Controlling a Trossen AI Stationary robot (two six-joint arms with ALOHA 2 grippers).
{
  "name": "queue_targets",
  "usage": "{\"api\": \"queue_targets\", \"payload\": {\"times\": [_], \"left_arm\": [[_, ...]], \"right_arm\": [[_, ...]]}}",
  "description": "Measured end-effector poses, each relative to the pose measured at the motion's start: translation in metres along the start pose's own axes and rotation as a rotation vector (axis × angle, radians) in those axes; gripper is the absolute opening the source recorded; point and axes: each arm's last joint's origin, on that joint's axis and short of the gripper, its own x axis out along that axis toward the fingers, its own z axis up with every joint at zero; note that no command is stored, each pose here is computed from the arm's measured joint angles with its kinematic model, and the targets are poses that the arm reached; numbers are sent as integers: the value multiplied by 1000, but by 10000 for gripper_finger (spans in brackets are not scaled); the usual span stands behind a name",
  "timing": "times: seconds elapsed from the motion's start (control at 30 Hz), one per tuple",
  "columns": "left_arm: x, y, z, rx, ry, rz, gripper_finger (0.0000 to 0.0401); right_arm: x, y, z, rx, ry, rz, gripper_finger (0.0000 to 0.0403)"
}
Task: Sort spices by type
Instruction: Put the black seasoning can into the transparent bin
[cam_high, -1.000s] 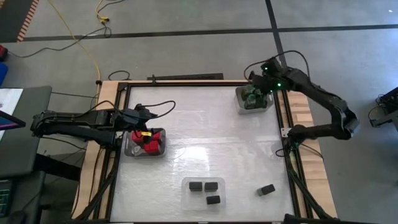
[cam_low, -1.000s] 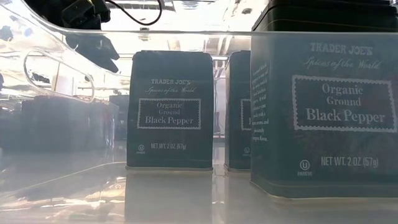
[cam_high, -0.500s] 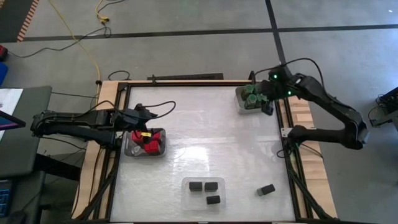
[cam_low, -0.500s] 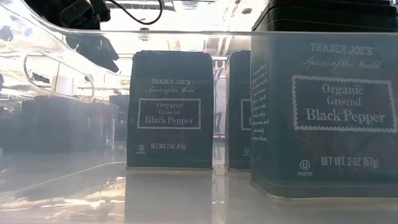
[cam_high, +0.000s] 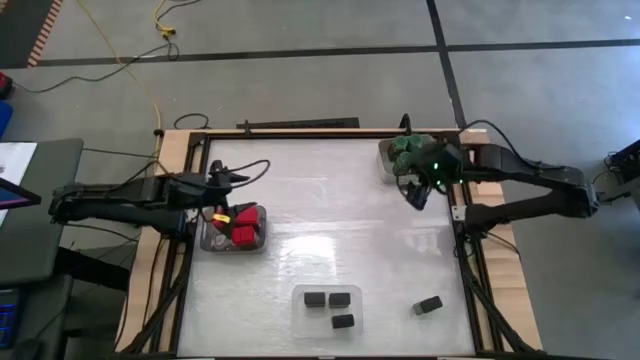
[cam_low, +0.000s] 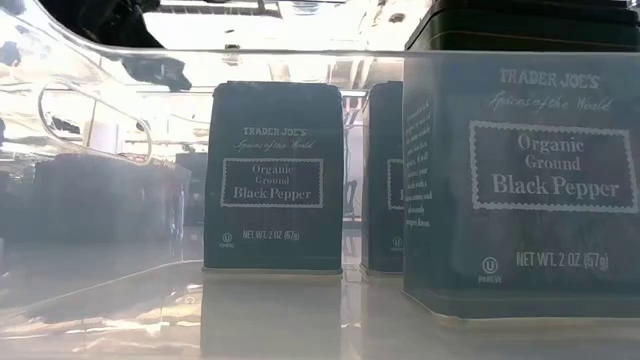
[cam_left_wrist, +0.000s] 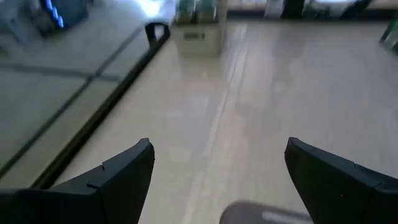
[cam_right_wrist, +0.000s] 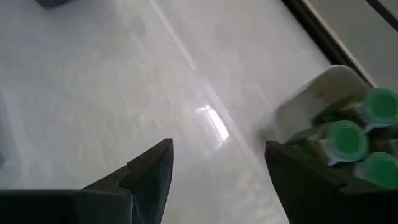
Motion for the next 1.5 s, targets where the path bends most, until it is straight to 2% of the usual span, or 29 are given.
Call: {"api": "queue_targets", "payload": {"times": [0.27,0.4,0.53,0.73,0.9,1.0,1.1,1.3,1.5], "left_arm": [[-3,-2,-54,-7,-327,-113,347],[-10,0,-70,-37,-441,-118,347],[-16,1,-82,-45,-533,-180,347],[-7,-2,-90,-21,-501,-178,347],[3,-2,-101,-51,-633,-100,347],[8,-1,-107,-24,-548,-73,347],[11,-3,-113,21,-495,-110,347],[12,-4,-115,23,-475,-136,347],[12,-4,-115,23,-472,-136,347]], "right_arm": [[10,40,-4,44,47,41,281],[17,51,-5,132,79,46,281],[21,58,-6,205,99,47,281],[24,69,-7,260,104,66,281],[25,74,-5,289,95,81,281],[23,75,0,302,68,101,281],[22,75,2,306,58,106,281],[22,75,3,259,57,106,281],[21,77,-1,138,72,106,281]]}}
